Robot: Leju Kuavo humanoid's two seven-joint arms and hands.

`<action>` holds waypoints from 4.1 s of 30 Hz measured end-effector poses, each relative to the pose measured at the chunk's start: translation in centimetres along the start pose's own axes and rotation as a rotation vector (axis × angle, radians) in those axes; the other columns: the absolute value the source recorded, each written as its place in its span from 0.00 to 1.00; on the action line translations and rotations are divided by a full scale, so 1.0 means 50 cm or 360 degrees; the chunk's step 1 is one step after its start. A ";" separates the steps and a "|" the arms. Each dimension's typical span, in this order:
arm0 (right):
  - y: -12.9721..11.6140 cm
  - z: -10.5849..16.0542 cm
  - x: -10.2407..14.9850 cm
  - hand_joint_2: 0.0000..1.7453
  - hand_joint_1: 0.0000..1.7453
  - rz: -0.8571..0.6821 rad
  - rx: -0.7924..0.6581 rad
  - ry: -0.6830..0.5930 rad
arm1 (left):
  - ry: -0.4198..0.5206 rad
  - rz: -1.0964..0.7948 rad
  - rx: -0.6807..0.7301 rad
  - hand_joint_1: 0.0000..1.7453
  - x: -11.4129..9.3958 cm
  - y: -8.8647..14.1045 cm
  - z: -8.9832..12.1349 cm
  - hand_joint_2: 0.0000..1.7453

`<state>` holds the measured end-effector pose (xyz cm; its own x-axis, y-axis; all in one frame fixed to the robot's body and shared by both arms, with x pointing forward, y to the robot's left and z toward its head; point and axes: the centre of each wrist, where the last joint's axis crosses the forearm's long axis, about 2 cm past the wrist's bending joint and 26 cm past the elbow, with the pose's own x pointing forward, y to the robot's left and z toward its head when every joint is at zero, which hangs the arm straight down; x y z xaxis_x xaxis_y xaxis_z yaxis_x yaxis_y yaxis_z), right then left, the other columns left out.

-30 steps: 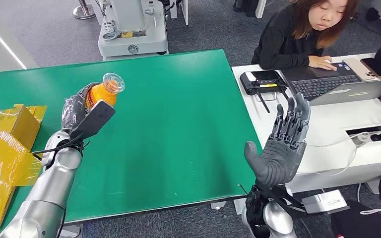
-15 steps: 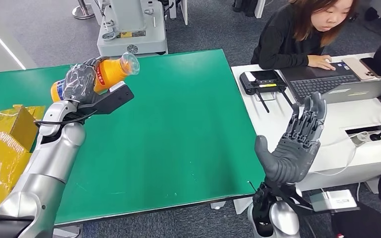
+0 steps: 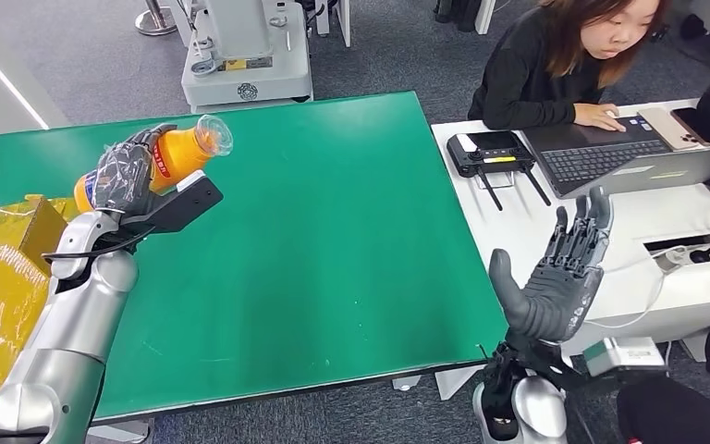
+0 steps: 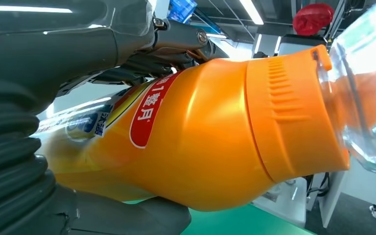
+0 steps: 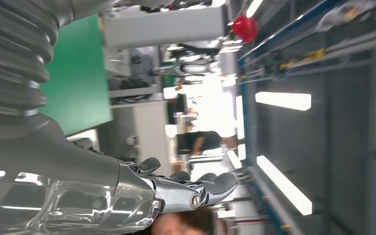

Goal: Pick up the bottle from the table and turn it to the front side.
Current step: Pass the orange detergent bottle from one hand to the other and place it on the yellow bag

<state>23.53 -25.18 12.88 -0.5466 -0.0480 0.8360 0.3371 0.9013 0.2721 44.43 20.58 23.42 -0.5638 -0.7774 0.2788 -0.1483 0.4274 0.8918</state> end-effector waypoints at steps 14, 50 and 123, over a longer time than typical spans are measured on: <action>-0.117 -0.036 -0.155 1.00 0.00 0.0293 -0.0090 0.0411 | -0.0071 0.0010 0.0023 1.00 0.027 -0.028 0.015 1.00; -0.011 -0.006 -0.151 1.00 0.00 0.0358 0.0628 0.0317 | 0.0106 -0.0511 0.0219 1.00 -0.049 0.033 0.077 1.00; -0.105 0.042 -0.093 1.00 0.00 0.0391 0.0612 0.0288 | 0.0258 -0.0384 -0.0679 1.00 -0.277 0.028 0.340 1.00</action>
<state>22.67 -28.78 6.56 -0.3328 0.1425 0.9322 0.1128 0.9874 -0.1107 38.20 39.79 14.76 -0.4160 -0.9067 0.0690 0.1054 0.0273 0.9941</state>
